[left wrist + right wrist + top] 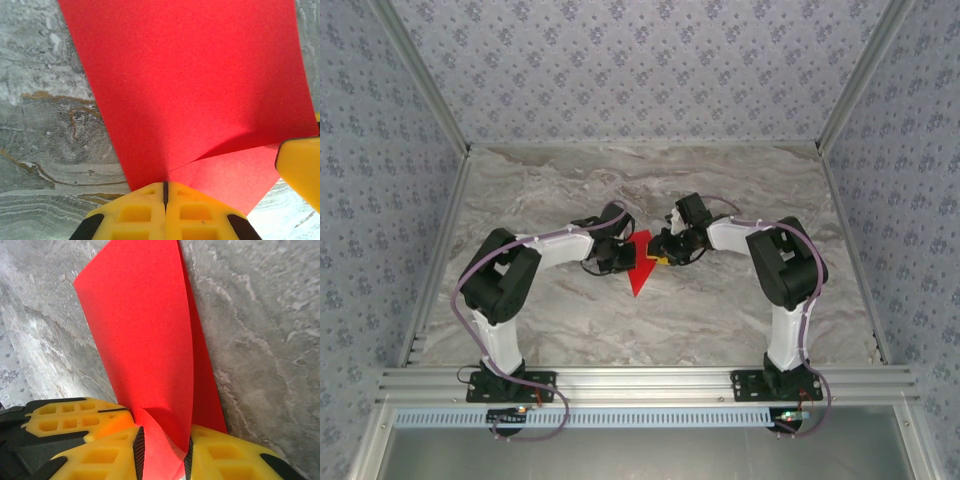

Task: Fold a paper plane with a square sheet of paper (pick it up from the middle)
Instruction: Fourth fold the wing at the center of the table.

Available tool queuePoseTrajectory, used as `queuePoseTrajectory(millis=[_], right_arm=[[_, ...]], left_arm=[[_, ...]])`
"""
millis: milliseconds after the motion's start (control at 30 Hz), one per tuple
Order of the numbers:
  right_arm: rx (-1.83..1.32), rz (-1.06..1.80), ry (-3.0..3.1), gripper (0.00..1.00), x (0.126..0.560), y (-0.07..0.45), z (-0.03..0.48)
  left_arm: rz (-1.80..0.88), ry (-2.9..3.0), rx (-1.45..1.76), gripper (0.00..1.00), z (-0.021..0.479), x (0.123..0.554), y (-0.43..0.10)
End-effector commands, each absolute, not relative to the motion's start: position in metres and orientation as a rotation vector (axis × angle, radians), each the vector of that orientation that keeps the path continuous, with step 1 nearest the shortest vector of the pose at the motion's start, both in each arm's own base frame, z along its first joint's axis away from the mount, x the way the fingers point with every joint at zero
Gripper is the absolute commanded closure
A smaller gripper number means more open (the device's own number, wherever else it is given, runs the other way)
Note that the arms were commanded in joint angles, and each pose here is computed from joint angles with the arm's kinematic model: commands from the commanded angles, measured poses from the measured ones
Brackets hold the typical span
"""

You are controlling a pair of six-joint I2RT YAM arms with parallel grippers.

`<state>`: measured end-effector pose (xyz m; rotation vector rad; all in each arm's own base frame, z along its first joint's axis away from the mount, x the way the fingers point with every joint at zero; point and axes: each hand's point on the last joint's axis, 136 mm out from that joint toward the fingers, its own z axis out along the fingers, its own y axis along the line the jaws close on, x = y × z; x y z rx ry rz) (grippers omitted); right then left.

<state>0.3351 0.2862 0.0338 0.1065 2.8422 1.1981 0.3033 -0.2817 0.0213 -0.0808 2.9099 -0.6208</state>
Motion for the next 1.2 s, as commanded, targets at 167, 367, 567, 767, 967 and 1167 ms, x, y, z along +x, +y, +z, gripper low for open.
queuePoseTrajectory(millis=[167, 367, 567, 767, 967, 1167], right_arm=[[0.122, 1.172, 2.807, 0.97, 0.344, 0.283, 0.047], [0.177, 0.988, 2.711, 1.0, 0.352, 0.256, 0.081], [0.252, 0.892, 2.614, 1.0, 0.356, 0.237, 0.119], [0.418, 0.829, 2.601, 1.0, 0.359, 0.227, 0.126], [0.706, 0.861, 2.648, 1.0, 0.356, 0.228, 0.087], [0.902, 0.884, 2.661, 1.0, 0.353, 0.229, 0.069]], left_arm=[[-0.68, 2.825, -0.109, 0.79, 0.058, 0.321, -0.27], [-0.794, 2.64, -0.067, 0.54, 0.119, 0.341, -0.273], [-0.855, 2.487, -0.007, 0.38, 0.16, 0.346, -0.273], [-0.888, 2.402, 0.1, 0.25, 0.166, 0.34, -0.275], [-0.899, 2.296, 0.358, 0.13, 0.15, 0.325, -0.296], [-0.788, 2.185, 0.617, 0.12, 0.131, 0.313, -0.319]])
